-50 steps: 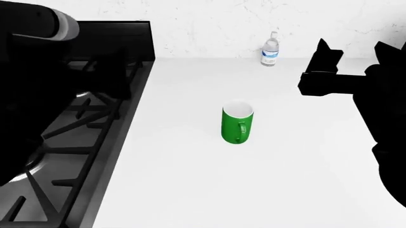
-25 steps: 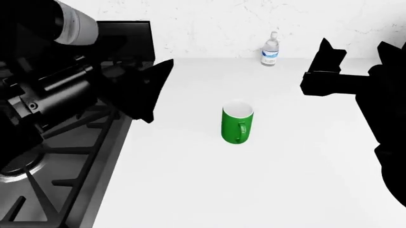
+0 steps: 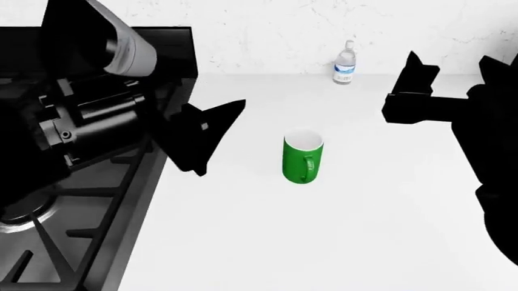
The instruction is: A wet mug is on the counter and needs to be dried. Pick it up and place it upside down in the open cabinet.
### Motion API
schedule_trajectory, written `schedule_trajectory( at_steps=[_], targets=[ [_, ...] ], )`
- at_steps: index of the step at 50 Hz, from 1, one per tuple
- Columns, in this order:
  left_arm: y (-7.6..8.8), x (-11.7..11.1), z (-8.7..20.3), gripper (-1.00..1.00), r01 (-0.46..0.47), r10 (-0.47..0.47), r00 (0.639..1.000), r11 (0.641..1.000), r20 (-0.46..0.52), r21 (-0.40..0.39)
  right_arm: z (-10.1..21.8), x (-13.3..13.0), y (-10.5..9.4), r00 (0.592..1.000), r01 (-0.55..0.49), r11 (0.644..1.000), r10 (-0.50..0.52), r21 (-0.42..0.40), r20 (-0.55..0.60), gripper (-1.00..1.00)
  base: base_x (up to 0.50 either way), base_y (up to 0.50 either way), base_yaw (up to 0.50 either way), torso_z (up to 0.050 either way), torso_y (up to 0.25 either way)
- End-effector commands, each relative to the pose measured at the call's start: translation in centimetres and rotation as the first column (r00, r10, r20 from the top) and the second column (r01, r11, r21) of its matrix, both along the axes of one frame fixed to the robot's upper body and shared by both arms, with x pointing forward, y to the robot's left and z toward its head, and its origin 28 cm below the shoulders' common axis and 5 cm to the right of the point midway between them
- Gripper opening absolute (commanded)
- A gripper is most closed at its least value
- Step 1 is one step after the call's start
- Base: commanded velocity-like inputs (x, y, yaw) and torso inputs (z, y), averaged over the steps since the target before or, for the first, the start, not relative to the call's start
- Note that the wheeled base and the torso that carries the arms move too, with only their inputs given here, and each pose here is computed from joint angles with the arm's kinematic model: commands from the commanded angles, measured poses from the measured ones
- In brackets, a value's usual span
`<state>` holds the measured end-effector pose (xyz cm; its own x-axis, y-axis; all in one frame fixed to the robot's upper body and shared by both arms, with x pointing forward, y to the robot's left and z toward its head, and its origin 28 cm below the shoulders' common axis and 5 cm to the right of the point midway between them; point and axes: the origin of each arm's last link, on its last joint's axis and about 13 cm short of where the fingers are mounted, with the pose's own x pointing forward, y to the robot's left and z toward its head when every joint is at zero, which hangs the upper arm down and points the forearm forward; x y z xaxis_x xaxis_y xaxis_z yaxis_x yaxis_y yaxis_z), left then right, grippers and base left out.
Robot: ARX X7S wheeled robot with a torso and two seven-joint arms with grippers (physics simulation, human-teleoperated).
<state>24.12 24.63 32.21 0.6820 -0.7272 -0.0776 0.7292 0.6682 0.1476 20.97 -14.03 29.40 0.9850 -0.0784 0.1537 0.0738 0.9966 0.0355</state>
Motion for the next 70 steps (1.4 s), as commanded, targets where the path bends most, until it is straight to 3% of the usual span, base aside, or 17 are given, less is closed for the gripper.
schedule_trajectory(
  at_steps=[1,12,41,54,70],
  targets=[
    [-0.1,0.6,-0.5,1.00,0.067,-0.066,0.997,0.997,-0.025,0.032,-0.2,0.1,0.0,1.000,0.001,1.000,-0.001,0.004,-0.007,1.00,0.00,0.00,0.00,0.000,0.000],
    [0.1,1.3,-0.8,1.00,0.135,-0.133,0.991,0.990,-0.030,0.050,-0.3,0.2,-0.1,1.000,0.002,1.000,-0.002,0.005,-0.009,1.00,0.00,0.00,0.00,0.000,0.000],
    [-0.4,3.1,-2.2,1.00,0.158,-0.153,0.986,0.985,-0.069,0.076,-0.6,0.1,-0.1,1.000,0.002,1.000,-0.002,0.006,-0.024,1.00,0.00,0.00,0.00,0.000,0.000],
    [-0.8,3.2,-2.6,1.00,0.230,-0.224,0.970,0.971,-0.096,0.058,-0.7,0.2,-0.1,1.000,0.000,1.000,0.000,0.009,-0.026,1.00,0.00,0.00,0.00,0.000,0.000],
    [-0.7,5.3,-3.9,1.00,0.232,-0.226,0.966,0.972,-0.125,0.033,-1.1,0.3,-0.2,0.999,0.006,1.000,-0.005,0.017,-0.037,1.00,0.00,0.00,0.00,0.000,0.000]
  ],
)
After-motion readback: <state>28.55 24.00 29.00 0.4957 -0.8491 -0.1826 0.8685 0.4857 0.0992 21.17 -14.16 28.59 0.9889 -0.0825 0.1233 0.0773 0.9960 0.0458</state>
